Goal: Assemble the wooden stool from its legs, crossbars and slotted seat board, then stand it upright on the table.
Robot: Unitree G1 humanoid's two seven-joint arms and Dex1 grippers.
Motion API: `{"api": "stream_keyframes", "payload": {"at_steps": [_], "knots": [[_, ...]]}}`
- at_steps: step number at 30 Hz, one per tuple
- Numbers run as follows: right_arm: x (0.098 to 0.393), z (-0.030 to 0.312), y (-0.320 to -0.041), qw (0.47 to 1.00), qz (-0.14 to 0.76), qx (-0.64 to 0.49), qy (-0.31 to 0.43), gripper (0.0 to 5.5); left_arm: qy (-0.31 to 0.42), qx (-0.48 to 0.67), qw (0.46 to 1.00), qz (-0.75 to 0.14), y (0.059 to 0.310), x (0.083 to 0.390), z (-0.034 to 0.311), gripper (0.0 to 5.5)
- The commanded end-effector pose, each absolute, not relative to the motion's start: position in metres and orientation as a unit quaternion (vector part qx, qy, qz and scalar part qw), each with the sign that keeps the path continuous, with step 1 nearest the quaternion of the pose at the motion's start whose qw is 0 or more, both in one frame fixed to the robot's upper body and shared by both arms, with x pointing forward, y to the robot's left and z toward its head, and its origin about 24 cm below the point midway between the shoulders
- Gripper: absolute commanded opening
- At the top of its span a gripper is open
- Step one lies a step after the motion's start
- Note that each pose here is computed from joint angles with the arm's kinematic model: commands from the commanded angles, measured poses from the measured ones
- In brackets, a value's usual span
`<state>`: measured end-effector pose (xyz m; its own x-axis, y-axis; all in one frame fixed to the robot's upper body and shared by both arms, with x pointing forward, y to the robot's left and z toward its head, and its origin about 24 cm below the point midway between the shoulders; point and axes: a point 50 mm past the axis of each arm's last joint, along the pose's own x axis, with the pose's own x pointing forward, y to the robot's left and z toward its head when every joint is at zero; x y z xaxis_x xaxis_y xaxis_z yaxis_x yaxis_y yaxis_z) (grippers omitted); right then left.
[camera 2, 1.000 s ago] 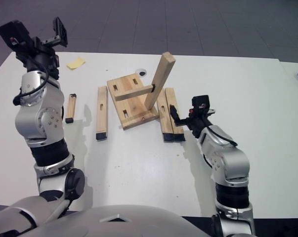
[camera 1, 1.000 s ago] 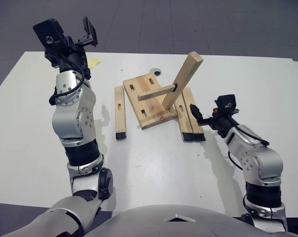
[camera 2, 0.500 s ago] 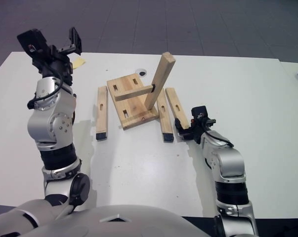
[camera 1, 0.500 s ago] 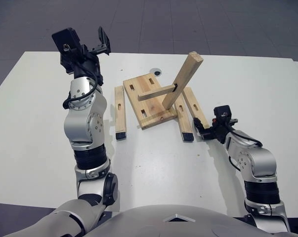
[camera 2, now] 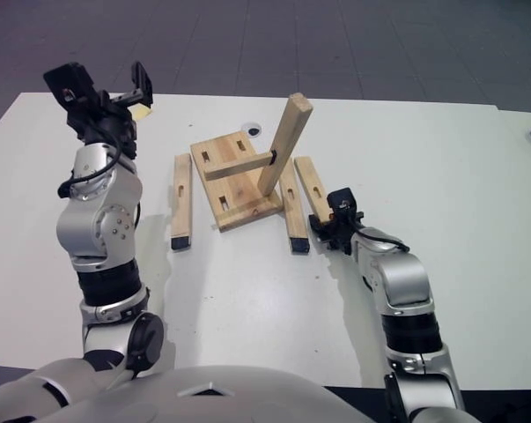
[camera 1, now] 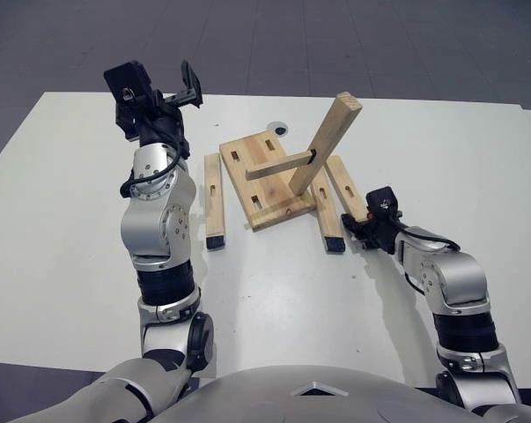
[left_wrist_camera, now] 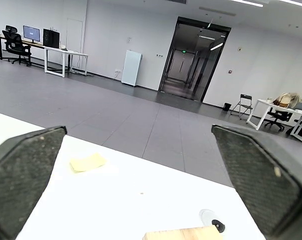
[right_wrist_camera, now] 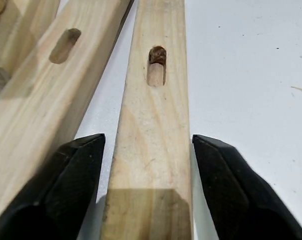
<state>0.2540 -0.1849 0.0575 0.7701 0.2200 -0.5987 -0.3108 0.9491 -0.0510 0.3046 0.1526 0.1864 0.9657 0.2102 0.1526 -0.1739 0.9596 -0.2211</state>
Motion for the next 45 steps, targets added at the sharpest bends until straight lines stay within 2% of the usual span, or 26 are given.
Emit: {"api": "stream_keyframes", "payload": {"at_steps": [1,5,14,18,22,26,29,31,33,35,39,45], "knots": [[0.252,0.05,-0.191,0.924,0.135,-0.089,0.345,2.66,-0.064,-0.096,0.988,0.106,0.151,0.306,0.18,5.4],[0.253,0.049,-0.194,0.922,0.138,-0.096,0.348,2.05,-0.037,-0.097,0.988,0.116,0.151,0.309,0.172,5.4],[0.256,0.058,-0.205,0.935,0.134,-0.101,0.311,2.04,-0.002,-0.153,0.984,0.093,0.149,0.309,0.165,5.4],[0.272,0.085,-0.221,0.969,0.088,-0.068,0.22,2.04,0.011,-0.152,0.982,0.114,0.156,0.312,0.158,5.4],[0.29,0.137,-0.239,0.995,0.03,-0.062,0.075,2.04,-0.009,-0.2,0.975,0.091,0.165,0.315,0.164,5.4],[0.298,0.209,-0.23,0.991,0.051,-0.059,-0.105,2.04,-0.1,-0.254,0.962,0.009,0.181,0.311,0.201,5.4],[0.297,0.251,-0.209,0.971,0.106,-0.061,-0.207,2.04,-0.224,-0.297,0.916,-0.151,0.167,0.293,0.254,5.4],[0.293,0.267,-0.195,0.954,0.144,-0.065,-0.253,2.04,-0.261,-0.333,0.873,-0.242,0.153,0.282,0.276,5.4],[0.289,0.279,-0.182,0.938,0.175,-0.074,-0.29,2.04,-0.251,-0.364,0.843,-0.307,0.137,0.281,0.287,5.4],[0.284,0.286,-0.171,0.923,0.203,-0.087,-0.315,2.04,-0.221,-0.361,0.835,-0.351,0.119,0.284,0.295,5.4],[0.276,0.287,-0.153,0.903,0.252,-0.109,-0.329,2.04,-0.197,-0.339,0.812,-0.432,0.093,0.276,0.313,5.4],[0.265,0.263,-0.134,0.89,0.297,-0.15,-0.311,2.04,-0.162,-0.355,0.8,-0.456,0.085,0.281,0.322,5.4]]}}
